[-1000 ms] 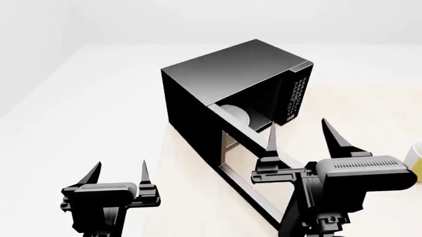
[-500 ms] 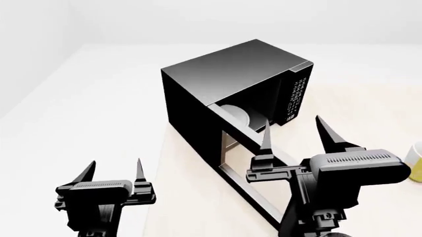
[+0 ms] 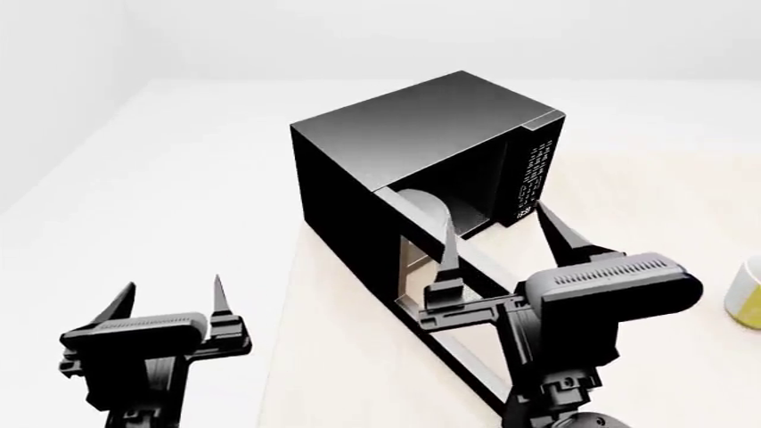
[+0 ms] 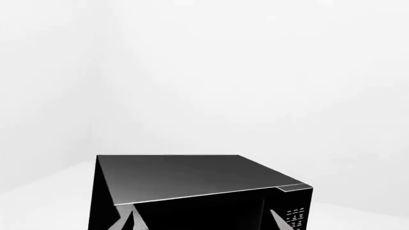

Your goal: Close the microwave.

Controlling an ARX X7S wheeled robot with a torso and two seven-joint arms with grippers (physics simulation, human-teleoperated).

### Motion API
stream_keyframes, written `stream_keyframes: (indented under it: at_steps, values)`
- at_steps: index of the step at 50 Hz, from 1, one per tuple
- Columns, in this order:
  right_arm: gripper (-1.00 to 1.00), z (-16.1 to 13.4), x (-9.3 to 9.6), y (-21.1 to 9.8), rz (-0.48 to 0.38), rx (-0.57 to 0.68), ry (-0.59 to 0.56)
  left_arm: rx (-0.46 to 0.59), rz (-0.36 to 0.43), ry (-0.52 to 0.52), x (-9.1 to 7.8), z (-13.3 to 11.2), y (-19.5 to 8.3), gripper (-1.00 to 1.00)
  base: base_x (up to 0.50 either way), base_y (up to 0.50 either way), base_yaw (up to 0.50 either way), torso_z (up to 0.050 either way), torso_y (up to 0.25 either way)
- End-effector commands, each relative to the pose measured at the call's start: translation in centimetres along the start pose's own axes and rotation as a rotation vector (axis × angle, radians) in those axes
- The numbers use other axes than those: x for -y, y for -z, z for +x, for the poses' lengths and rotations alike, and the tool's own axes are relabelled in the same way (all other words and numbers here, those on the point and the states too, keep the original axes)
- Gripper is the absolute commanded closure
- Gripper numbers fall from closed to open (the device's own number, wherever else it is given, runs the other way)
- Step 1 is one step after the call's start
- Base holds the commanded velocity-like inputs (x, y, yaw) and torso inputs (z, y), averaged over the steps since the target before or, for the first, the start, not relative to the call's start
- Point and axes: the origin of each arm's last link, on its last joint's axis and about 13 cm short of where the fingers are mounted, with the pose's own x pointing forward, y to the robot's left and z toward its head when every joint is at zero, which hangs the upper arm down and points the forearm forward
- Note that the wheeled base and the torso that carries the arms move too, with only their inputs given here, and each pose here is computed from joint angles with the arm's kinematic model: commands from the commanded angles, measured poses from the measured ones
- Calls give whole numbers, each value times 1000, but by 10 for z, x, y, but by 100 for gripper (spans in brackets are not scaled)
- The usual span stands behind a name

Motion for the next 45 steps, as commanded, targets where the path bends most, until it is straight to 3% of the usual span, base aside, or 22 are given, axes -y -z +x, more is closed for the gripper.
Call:
stream_keyframes:
  at_steps: [1, 14, 25, 45]
  values:
    - [-100, -1, -8, -5, -8, -26, -84, 5, 4, -22, -4, 2, -2, -100, 0, 0, 0, 0, 0]
    - [-100, -5, -20, -9, 62, -49, -230, 3, 2, -25, -4, 4, 0, -100, 0, 0, 0, 0, 0]
    - [-100, -5, -29, -4, 36, -73, -272, 1, 2, -27, -4, 4, 1, -100, 0, 0, 0, 0, 0]
    - [-100, -9, -42, 14, 62, -148, -344, 2, 2, -30, -4, 4, 2, -100, 0, 0, 0, 0, 0]
